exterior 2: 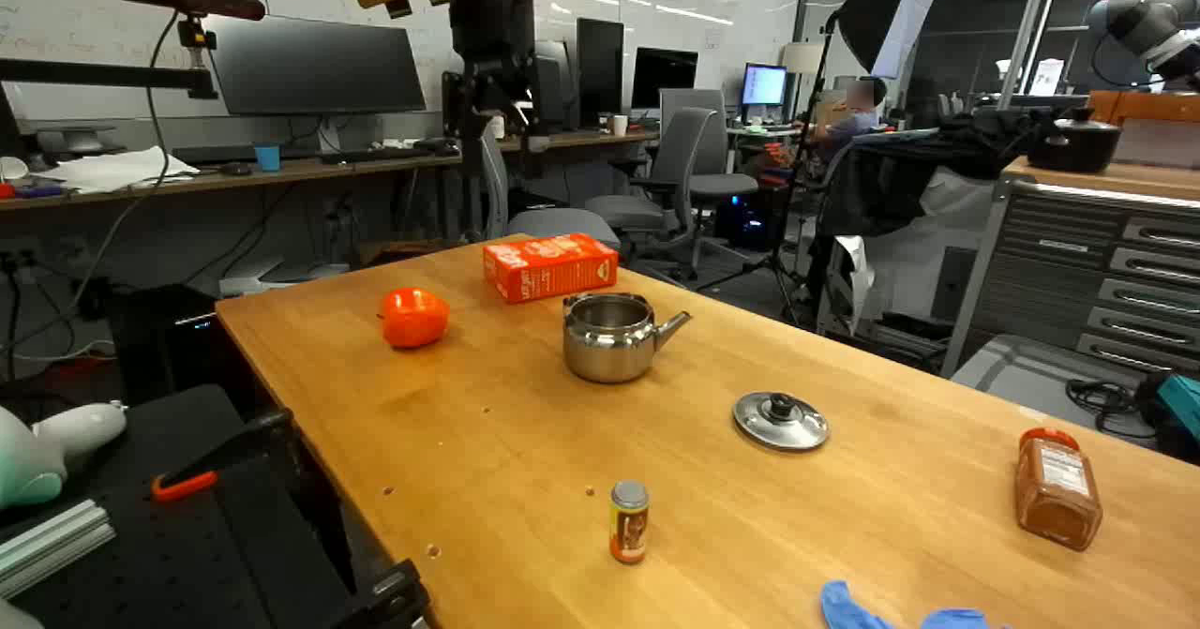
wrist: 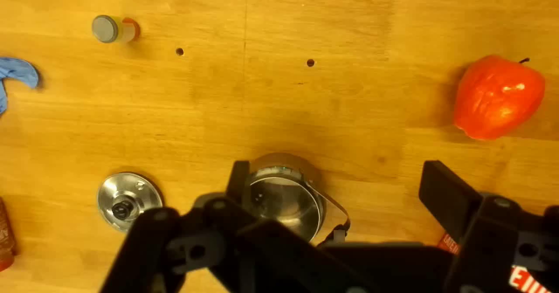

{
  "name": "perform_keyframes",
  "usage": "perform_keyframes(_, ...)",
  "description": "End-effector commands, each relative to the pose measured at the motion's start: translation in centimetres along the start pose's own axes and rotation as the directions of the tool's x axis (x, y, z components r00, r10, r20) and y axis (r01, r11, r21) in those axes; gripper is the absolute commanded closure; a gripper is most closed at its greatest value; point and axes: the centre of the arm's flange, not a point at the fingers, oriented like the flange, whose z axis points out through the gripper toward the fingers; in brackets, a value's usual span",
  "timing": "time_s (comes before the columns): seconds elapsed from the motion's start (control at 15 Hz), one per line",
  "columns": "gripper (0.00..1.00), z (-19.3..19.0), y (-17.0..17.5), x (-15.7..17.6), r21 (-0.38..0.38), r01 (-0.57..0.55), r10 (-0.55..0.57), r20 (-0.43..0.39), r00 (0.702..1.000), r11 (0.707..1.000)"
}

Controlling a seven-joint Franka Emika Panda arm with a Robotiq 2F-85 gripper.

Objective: Pick up the lid from the table and put it on the kettle.

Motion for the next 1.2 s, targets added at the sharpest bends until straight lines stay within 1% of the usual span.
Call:
perform_keyframes(0.0,0.00,-0.14,0.00,0.07,0.000,0.000,0.000,-0.003,1.000,1.000)
perform_keyframes(1.13,0.00,-0.55,0.00,0.29,0.002,-0.001,0.001,-0.012,1.000,1.000)
